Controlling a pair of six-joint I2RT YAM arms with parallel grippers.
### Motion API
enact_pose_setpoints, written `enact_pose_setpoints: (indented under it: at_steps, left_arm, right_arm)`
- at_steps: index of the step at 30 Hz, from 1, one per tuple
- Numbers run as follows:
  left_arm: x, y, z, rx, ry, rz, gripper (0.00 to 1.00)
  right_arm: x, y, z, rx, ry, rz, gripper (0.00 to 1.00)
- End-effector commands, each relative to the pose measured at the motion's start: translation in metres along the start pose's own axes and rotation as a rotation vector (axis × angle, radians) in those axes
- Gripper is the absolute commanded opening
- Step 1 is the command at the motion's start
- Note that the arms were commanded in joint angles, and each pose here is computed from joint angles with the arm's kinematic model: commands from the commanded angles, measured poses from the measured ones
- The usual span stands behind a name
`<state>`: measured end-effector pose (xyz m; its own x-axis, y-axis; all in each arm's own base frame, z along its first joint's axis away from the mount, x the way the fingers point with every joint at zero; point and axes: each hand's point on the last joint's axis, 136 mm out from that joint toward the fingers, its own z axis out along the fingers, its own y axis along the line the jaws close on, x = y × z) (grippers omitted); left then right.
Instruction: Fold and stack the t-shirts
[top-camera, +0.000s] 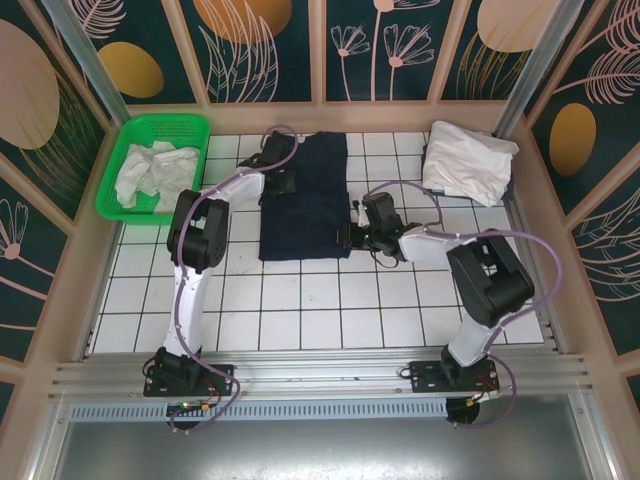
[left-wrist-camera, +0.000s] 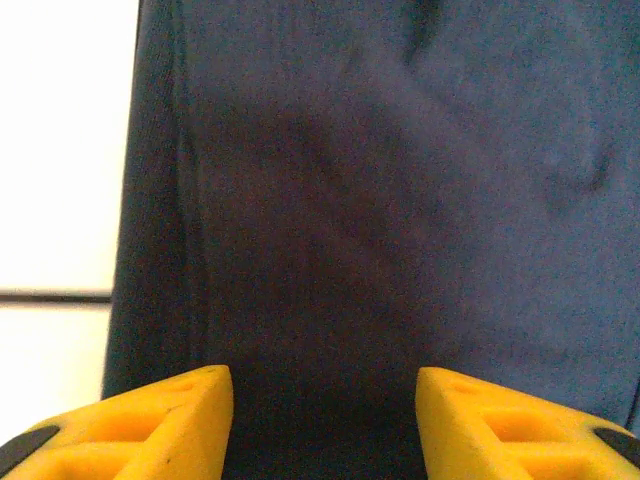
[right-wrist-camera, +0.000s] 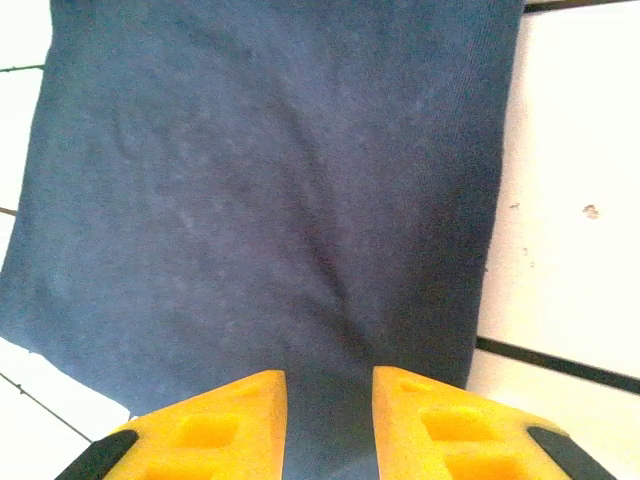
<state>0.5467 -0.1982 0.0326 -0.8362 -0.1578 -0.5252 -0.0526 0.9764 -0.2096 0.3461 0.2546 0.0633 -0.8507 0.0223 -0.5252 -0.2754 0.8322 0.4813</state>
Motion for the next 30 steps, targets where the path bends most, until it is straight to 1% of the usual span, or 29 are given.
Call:
enact_pose_setpoints:
  at_steps: [1, 3, 5, 9, 12, 17, 19, 22, 26, 30]
  left_arm:
    - [-0.018, -0.010, -0.057, 0.063, -0.063, 0.010, 0.56]
    - [-0.007, -0.013, -0.075, 0.083, -0.067, 0.019, 0.59]
    - [0.009, -0.014, -0.089, 0.093, -0.062, 0.019, 0.60]
    - [0.053, -0.012, -0.103, 0.112, -0.013, 0.015, 0.60]
    - [0.088, -0.023, -0.103, 0.187, 0.035, 0.016, 0.60]
    - [0.126, -0.013, -0.090, 0.189, 0.099, -0.023, 0.56]
    - [0.137, -0.009, -0.085, 0.185, 0.122, -0.029, 0.55]
    - [0.147, -0.001, -0.079, 0.160, 0.141, -0.031, 0.55]
    - [0.151, 0.004, -0.073, 0.130, 0.152, -0.020, 0.55]
    - [0.154, 0.004, -0.071, 0.133, 0.158, -0.023, 0.55]
  right_arm:
    - [0.015, -0.009, -0.008, 0.041, 0.029, -0.002, 0.32]
    - [0.024, -0.010, -0.006, 0.030, 0.045, 0.009, 0.32]
    - [0.030, -0.009, -0.004, 0.012, 0.058, 0.024, 0.33]
    - [0.039, -0.015, -0.002, 0.029, 0.086, 0.039, 0.33]
    - [0.050, -0.011, 0.002, 0.024, 0.112, 0.028, 0.33]
    - [0.052, -0.015, 0.005, 0.065, 0.122, 0.014, 0.29]
    - [0.054, -0.017, 0.004, 0.081, 0.132, 0.007, 0.27]
    - [0.056, -0.023, 0.003, 0.124, 0.130, -0.007, 0.29]
    - [0.060, -0.027, 0.008, 0.151, 0.152, -0.016, 0.30]
    - [0.059, -0.021, 0.013, 0.123, 0.154, -0.018, 0.30]
